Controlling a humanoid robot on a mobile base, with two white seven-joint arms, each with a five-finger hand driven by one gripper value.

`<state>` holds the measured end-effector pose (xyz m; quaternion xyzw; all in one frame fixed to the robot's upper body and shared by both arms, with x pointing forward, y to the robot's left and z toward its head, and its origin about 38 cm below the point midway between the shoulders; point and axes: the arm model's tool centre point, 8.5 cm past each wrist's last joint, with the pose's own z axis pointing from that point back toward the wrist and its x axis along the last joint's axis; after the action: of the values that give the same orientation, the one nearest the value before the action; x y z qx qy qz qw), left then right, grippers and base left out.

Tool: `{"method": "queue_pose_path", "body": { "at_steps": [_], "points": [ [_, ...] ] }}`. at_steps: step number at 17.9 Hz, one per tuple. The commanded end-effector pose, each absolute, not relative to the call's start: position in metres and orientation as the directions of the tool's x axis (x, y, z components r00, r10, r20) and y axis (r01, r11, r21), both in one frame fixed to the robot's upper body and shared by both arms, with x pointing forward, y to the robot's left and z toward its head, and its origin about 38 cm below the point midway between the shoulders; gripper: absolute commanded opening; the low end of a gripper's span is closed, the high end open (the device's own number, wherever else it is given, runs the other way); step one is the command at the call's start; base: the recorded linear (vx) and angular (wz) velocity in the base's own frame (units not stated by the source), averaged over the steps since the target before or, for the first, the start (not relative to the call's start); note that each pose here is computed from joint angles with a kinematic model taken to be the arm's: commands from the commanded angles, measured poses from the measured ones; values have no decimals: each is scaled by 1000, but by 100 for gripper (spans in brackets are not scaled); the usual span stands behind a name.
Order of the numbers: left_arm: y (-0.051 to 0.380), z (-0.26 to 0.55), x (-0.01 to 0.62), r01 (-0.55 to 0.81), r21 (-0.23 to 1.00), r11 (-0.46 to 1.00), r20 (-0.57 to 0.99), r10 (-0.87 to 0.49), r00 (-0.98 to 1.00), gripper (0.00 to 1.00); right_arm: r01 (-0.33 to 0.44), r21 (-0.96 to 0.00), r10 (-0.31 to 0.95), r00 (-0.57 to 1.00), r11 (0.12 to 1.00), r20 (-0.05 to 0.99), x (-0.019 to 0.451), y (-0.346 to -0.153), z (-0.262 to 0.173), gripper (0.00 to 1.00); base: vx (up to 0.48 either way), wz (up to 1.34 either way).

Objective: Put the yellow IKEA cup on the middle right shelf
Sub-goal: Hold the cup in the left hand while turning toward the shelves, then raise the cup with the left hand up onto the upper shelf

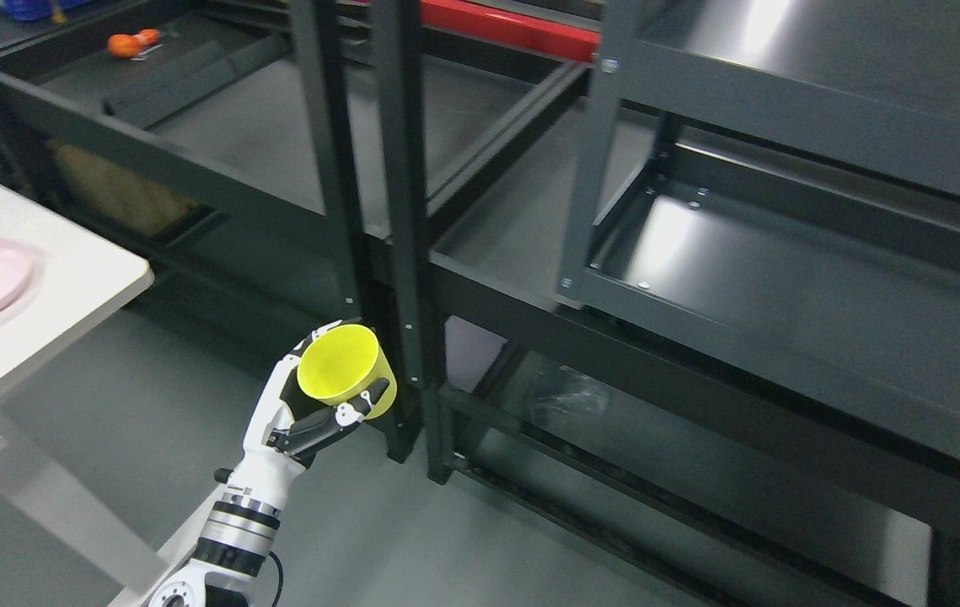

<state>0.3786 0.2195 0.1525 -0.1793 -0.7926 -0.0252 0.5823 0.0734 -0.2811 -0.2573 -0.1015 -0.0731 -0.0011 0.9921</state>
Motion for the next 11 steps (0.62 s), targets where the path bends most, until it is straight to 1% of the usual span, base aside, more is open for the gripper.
{"method": "queue_pose_path", "body": {
  "at_steps": [1, 8, 11],
  "points": [
    [212, 153, 377, 345, -149, 927, 936, 244, -252, 1, 22, -213, 6, 991, 977, 132, 64, -291, -257, 99, -203, -951],
    [210, 157, 379, 352, -145, 925, 932, 247, -265, 1, 22, -213, 6, 991, 977, 132, 64, -291, -257, 99, -121, -888],
    [206, 158, 378, 366, -140, 920, 929, 250, -273, 2, 22, -213, 6, 991, 977, 132, 64, -291, -257, 99, -62, -471]
  ]
}}
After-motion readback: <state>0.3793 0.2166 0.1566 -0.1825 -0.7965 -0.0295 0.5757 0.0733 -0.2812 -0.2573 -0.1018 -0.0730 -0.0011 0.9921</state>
